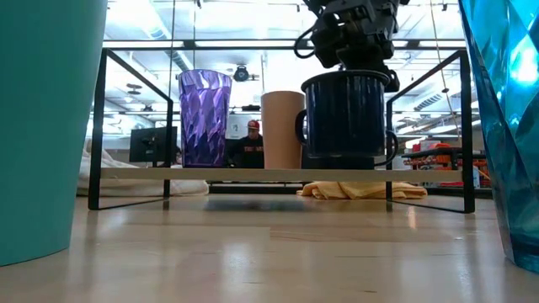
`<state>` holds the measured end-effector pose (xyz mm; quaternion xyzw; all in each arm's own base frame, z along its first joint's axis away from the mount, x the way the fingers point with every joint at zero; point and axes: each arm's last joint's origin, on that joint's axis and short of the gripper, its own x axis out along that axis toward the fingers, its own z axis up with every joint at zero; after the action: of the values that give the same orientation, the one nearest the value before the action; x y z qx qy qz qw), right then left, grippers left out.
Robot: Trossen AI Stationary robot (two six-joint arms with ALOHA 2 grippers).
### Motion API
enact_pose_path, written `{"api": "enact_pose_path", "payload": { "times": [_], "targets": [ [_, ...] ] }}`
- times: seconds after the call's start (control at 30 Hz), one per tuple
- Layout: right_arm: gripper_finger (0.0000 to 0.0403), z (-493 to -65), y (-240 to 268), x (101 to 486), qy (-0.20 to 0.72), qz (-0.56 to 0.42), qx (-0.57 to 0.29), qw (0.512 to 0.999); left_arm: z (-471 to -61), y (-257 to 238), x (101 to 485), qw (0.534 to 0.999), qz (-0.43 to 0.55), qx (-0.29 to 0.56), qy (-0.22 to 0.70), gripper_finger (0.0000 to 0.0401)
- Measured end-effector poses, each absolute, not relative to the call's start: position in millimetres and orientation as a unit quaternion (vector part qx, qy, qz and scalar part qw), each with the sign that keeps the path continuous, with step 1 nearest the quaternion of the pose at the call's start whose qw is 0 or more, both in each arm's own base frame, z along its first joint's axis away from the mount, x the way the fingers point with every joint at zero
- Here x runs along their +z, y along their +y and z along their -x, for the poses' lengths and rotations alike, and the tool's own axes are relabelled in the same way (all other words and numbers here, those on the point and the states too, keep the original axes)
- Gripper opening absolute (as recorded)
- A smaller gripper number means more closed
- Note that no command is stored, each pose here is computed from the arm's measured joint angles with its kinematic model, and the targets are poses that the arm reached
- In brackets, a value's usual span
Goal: Stack small to large cups/mugs on shelf
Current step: Put the blue mug on the shelf
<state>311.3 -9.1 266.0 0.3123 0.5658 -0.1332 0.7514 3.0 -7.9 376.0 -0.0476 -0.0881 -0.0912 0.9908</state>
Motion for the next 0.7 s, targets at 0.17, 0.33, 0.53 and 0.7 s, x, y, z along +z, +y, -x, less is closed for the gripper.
{"api": "enact_pose_path", "payload": {
  "times": [0.17, 0.33, 0.53, 0.7],
  "targets": [
    [0.0017, -311.6, -9.2, 266.0, 0.564, -0.312, -0.134, 0.752, -3.0, -7.9, 376.0, 0.991, 0.048, -0.091, -0.088, 0.0094],
    [0.0017, -311.6, -9.2, 266.0, 0.564, -0.311, -0.134, 0.753, -3.0, -7.9, 376.0, 0.991, 0.048, -0.091, -0.088, 0.0094],
    [0.0018, -311.7, -9.2, 266.0, 0.564, -0.312, -0.134, 0.753, -3.1, -7.9, 376.0, 0.991, 0.048, -0.091, -0.088, 0.0094],
    [0.0030, -311.7, -9.2, 266.0, 0.564, -0.314, -0.136, 0.752, -3.0, -7.9, 376.0, 0.991, 0.048, -0.091, -0.088, 0.0094]
  ]
}}
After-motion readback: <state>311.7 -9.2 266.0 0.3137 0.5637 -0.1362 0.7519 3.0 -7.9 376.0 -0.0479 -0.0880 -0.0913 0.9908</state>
